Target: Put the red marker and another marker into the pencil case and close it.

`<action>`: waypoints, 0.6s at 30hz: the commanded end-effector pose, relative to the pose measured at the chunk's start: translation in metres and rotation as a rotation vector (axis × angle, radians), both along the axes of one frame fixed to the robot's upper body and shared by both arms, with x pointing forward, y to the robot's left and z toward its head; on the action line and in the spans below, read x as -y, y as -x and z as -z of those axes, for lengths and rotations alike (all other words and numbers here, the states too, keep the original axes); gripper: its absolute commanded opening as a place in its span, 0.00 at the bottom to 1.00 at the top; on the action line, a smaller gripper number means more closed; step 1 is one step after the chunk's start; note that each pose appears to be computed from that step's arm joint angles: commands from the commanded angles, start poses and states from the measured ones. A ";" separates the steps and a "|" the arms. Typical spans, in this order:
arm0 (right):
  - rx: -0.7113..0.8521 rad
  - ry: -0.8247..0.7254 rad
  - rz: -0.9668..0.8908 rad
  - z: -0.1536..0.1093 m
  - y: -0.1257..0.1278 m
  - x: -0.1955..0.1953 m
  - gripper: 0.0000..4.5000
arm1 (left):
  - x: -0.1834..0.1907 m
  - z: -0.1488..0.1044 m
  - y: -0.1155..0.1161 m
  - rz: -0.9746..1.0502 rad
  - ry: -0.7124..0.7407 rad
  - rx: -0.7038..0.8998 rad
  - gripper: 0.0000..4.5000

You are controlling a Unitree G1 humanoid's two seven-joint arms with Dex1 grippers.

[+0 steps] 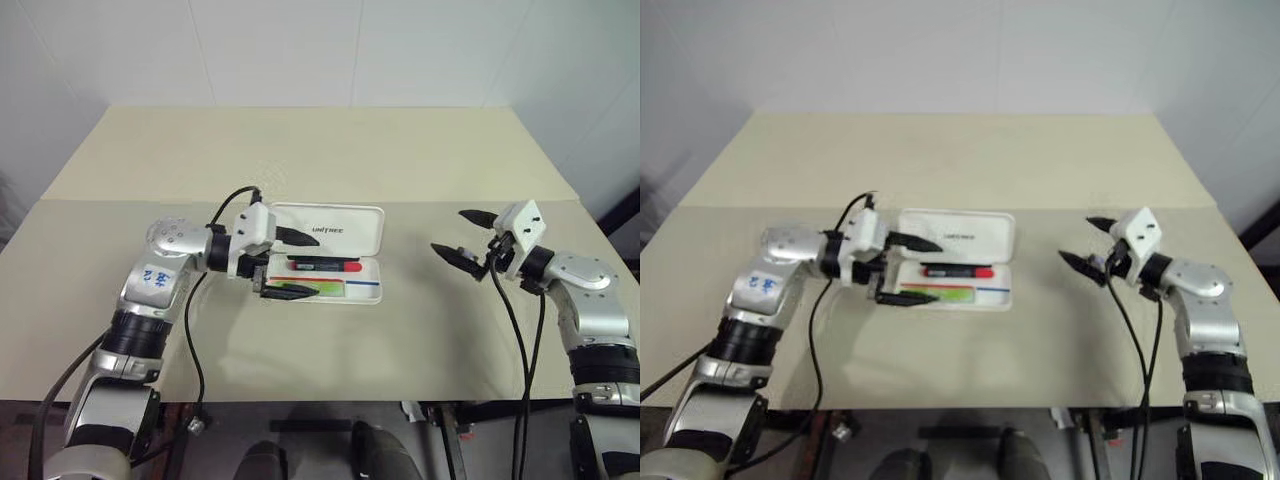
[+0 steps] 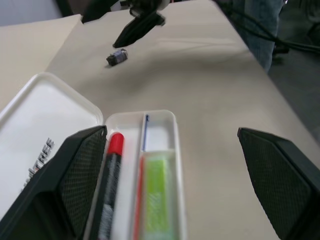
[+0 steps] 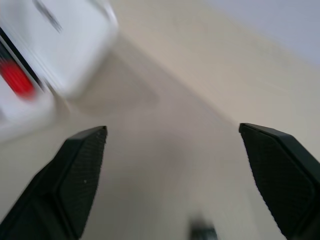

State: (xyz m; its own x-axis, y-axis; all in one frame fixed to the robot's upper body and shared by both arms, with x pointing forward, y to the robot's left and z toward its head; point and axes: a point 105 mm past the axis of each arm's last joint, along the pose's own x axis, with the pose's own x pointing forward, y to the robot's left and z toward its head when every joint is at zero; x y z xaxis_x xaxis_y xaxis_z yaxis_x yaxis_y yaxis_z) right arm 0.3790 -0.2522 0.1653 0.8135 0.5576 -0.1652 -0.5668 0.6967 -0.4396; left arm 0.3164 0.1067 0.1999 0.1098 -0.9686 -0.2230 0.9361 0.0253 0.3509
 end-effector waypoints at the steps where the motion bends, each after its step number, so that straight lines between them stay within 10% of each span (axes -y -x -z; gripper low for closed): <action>1: -0.056 0.089 0.054 0.003 -0.007 0.014 1.00 | -0.011 -0.021 0.008 0.001 0.064 0.063 0.99; 18: -0.223 0.065 0.210 0.022 -0.032 0.035 1.00 | -0.068 -0.026 0.023 -0.072 0.067 0.024 0.99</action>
